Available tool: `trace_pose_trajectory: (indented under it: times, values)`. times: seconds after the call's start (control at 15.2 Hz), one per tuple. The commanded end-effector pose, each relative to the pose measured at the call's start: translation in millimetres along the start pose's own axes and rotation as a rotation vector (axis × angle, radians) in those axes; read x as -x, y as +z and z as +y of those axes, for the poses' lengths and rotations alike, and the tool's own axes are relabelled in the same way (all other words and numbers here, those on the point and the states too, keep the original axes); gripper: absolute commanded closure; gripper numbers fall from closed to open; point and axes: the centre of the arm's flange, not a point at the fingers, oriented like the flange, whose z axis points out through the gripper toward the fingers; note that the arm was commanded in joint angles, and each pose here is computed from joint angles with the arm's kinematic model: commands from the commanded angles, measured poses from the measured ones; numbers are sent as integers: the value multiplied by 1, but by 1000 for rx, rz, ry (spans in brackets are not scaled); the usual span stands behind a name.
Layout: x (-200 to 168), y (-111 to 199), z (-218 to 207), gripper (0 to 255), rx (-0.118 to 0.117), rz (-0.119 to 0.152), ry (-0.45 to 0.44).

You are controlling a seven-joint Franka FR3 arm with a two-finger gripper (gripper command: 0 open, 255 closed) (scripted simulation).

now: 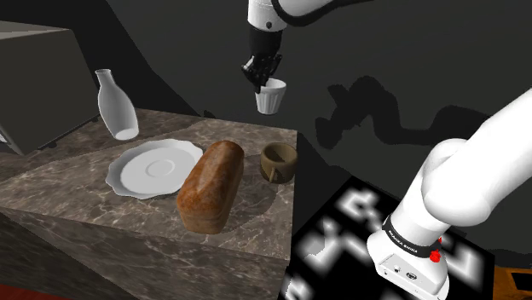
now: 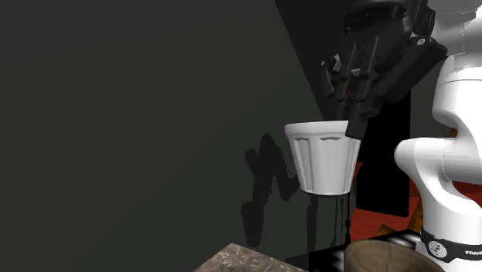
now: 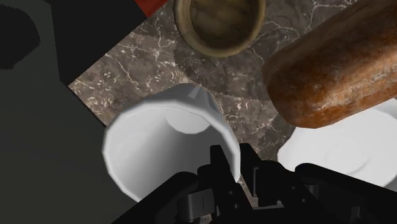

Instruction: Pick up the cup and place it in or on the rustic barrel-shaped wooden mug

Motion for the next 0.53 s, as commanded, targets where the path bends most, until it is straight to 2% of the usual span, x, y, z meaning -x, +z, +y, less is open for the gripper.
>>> trace_pose_trajectory:
  times: [0.0, 0.46]
  values:
    - [19, -10, -10, 255, 0, -1, 1]
    - [94, -44, -45, 255, 0, -1, 1]
